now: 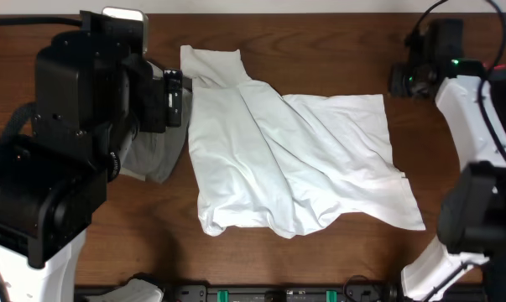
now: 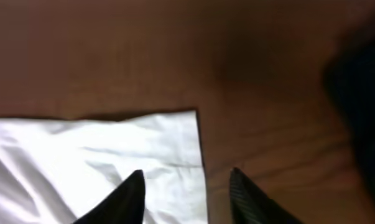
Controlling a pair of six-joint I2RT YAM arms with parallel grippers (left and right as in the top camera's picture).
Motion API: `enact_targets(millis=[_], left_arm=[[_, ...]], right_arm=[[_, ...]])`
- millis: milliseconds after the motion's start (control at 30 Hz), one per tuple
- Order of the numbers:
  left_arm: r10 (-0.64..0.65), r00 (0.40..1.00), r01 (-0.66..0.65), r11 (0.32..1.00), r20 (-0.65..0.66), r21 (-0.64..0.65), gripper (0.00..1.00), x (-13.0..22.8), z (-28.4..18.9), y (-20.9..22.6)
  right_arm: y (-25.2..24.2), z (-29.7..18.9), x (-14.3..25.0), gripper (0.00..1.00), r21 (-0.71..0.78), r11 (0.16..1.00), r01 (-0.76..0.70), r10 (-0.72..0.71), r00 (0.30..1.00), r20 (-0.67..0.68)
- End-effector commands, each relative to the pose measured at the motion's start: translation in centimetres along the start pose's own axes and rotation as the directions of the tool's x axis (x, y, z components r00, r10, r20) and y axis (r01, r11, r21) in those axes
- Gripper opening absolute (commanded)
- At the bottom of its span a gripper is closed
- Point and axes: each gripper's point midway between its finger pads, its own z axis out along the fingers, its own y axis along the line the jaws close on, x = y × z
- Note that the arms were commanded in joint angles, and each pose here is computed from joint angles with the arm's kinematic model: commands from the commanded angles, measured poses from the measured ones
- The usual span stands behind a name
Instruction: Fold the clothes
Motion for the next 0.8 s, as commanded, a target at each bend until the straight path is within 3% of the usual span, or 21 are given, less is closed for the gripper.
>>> enact_targets(millis=[0,300,567,600,700,767], left_arm=[[-0.01,1.0,0.01,1.0,0.001,0.009,0.91,-0.1,-0.1,-0.1],[-0.011,1.0,0.011,1.0,0.001,0.009,0.9,-0.1,-0.1,-0.1],[-0.044,0.999,0.044,0.999,0.0,0.017,0.91,-0.1,-0.1,-0.2],[-0.044,0.999,0.044,0.999,0.0,0.017,0.9,-0.1,-0.1,-0.2],[-0.044,0.999,0.044,0.999,0.0,0.016,0.91,-0.1,-0.1,-0.2],[-0.044,0.999,0.044,0.999,0.001,0.016,0.9,-0.1,-0.1,-0.2]], right_arm=[[0.4,3.8,3.2,0.43,-0.034,0.999,-0.036,0.032,0.992,-0.12],[1.7,8.2,5.5,0.43,-0.087,0.991,-0.1,0.08,0.975,-0.209],[0.6,11.0,6.4,0.46,-0.04,0.995,-0.095,0.084,0.972,-0.221],[0.6,11.2,6.6,0.41,-0.038,0.994,-0.1,0.089,0.97,-0.226],[0.9,11.2,7.0,0.08,-0.051,0.993,-0.111,0.095,0.965,-0.243],[1.1,10.7,6.8,0.01,-0.069,0.991,-0.117,0.097,0.965,-0.244]])
